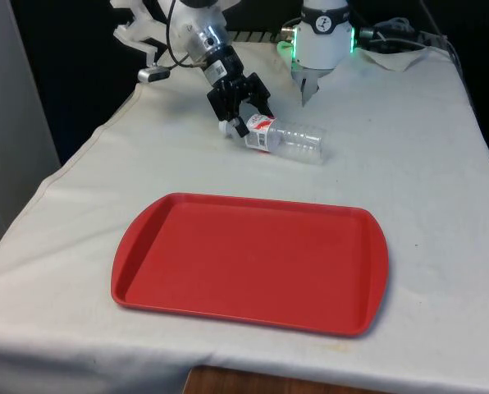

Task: Place the bottle upright on the tray.

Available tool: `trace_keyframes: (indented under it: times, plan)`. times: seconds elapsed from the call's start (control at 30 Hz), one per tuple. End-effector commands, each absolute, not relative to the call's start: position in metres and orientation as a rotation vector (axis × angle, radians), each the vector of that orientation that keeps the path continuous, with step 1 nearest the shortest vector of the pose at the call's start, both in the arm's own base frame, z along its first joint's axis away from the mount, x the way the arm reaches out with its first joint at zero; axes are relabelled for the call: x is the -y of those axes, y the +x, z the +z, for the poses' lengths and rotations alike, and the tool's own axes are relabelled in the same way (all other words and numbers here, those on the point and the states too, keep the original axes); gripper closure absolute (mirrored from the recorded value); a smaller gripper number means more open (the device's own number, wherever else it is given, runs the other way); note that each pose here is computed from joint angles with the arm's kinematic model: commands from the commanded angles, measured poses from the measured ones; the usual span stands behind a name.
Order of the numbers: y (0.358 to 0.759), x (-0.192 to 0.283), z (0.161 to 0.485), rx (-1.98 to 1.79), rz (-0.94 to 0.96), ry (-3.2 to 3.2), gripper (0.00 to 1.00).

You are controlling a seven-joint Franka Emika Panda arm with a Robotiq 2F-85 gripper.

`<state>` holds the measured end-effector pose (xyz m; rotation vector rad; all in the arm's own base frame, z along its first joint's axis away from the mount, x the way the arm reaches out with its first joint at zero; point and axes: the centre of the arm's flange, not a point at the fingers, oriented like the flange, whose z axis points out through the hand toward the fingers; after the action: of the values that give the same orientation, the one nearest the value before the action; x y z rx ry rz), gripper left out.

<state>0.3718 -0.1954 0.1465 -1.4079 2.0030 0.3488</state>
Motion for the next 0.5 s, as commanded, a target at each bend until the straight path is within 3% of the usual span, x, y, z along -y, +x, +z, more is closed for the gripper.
trace_keyframes:
  times: [0.0,0.47]
  plan:
    - [0.372,0.198,0.145,-1.997,0.341,-1.403,0.00]
    - [0.371,0.204,0.129,-1.943,0.339,-1.389,0.00]
